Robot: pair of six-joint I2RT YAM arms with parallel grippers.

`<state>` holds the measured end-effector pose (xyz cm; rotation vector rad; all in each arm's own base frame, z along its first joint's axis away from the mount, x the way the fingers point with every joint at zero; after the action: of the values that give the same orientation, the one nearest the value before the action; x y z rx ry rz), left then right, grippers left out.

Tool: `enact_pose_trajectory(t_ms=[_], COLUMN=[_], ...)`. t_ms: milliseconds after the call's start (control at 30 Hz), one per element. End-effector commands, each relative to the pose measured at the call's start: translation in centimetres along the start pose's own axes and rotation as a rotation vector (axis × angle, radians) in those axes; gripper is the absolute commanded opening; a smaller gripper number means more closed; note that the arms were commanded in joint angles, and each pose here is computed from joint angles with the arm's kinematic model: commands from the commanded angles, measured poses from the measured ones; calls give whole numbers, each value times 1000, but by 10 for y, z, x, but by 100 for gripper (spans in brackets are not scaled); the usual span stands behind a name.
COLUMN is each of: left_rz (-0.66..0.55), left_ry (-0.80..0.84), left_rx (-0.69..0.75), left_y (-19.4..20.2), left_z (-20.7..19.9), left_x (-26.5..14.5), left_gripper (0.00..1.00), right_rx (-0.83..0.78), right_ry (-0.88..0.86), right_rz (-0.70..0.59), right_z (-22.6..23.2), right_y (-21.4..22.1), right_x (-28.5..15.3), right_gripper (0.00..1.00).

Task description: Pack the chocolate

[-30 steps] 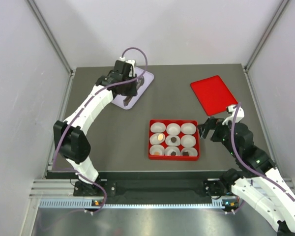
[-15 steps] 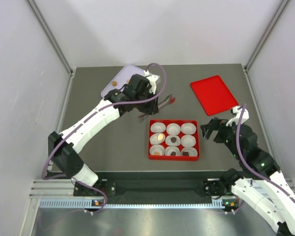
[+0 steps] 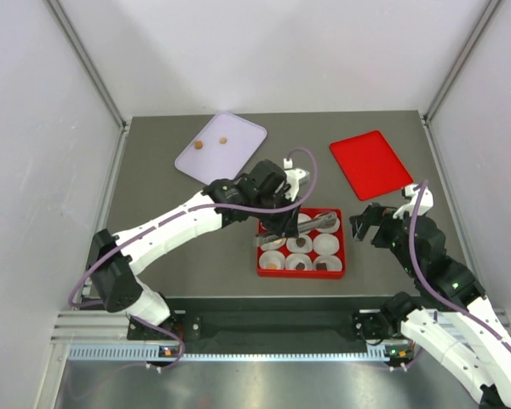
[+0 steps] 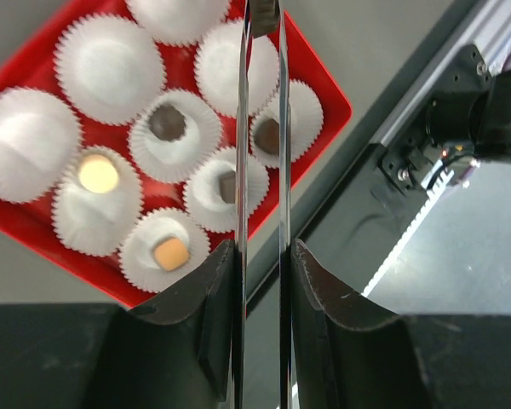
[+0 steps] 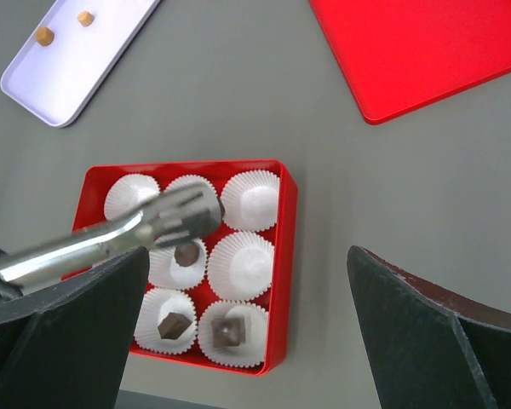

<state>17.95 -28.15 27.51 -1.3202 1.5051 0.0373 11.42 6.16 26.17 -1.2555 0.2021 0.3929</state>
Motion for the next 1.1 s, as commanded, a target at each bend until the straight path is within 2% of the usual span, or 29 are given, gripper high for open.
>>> enact_pose_trajectory(t_ms=[0,567,1067], left_rz=[-52,56,95], left_ry=[91,78,22], left_rx=[26,35,21], left_y=[0,19,28], left_z=[-16,-14,-1], left_x=[-4,25,51], left_gripper=[31,32,32], right_rx=[22,26,19], right_ry=[12,10,17], right_rz=[-43,-36,-36], right_z=[0,0,-2], right_y=[-12,-8,-6], right_x=[-7,-6,-5], right_gripper=[100,100,100])
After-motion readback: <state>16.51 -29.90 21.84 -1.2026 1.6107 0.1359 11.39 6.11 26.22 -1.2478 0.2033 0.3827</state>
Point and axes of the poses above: each gripper's point midway between its finger pads, its own x axis out along the fingers, its own z axis along the line the jaws close on, y = z × x, the point moved 10 cm from there along -x, back along the fingers
